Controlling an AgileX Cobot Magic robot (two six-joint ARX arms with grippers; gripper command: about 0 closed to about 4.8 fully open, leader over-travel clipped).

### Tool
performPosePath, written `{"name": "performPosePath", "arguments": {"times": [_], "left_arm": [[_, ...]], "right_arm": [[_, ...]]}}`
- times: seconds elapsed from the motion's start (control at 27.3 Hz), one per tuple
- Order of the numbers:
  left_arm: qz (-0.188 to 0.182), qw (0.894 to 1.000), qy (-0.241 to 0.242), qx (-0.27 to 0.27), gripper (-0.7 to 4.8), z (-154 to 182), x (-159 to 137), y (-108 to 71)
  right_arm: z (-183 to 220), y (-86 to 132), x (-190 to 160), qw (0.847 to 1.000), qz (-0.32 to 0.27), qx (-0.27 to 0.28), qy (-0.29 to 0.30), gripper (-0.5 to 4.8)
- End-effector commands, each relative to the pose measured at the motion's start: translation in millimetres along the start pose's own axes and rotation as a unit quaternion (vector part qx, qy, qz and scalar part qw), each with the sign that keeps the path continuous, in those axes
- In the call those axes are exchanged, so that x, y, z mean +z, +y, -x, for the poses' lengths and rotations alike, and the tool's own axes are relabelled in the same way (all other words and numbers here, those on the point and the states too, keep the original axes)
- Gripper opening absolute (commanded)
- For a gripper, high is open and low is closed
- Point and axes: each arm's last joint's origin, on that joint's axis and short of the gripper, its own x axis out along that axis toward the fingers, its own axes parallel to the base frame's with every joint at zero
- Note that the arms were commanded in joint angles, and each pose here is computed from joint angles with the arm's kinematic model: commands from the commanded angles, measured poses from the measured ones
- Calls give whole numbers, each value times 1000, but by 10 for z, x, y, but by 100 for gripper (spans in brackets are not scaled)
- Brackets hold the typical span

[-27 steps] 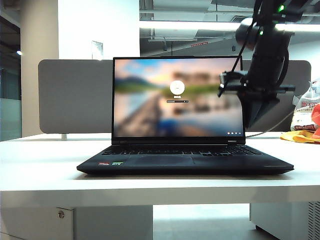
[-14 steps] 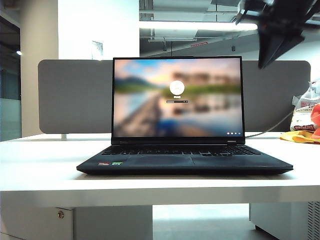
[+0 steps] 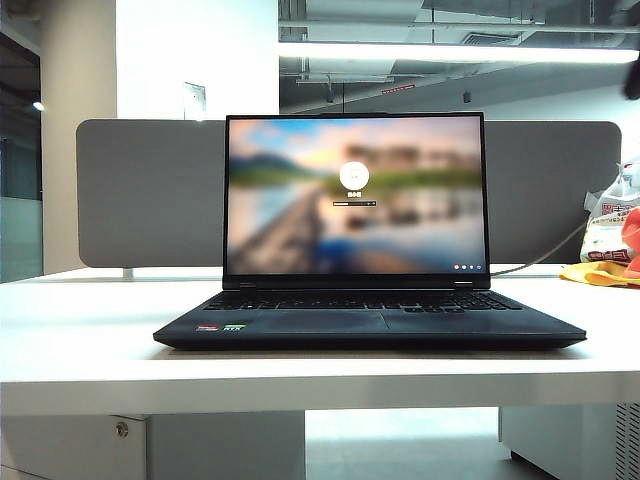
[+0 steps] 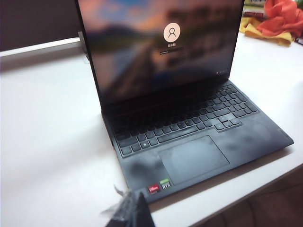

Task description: Open the lid of the laptop and use the keypad to enter the password "123".

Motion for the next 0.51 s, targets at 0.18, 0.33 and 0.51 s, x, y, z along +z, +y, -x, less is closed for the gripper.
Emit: {"name": "performPosePath", "arguments": {"times": [0.18, 0.33, 0.51], "left_arm": [[-13, 999, 48, 7, -6, -22, -318, 31], [-15, 998, 63, 4, -5, -18, -348, 31], [-16, 998, 65, 7, -5, -18, -351, 34]], "right_arm": [[302, -45, -545, 998, -18, 6, -64, -5], [438, -55, -707, 996, -38, 9, -80, -5], [537, -60, -802, 996, -39, 9, -76, -5]]}}
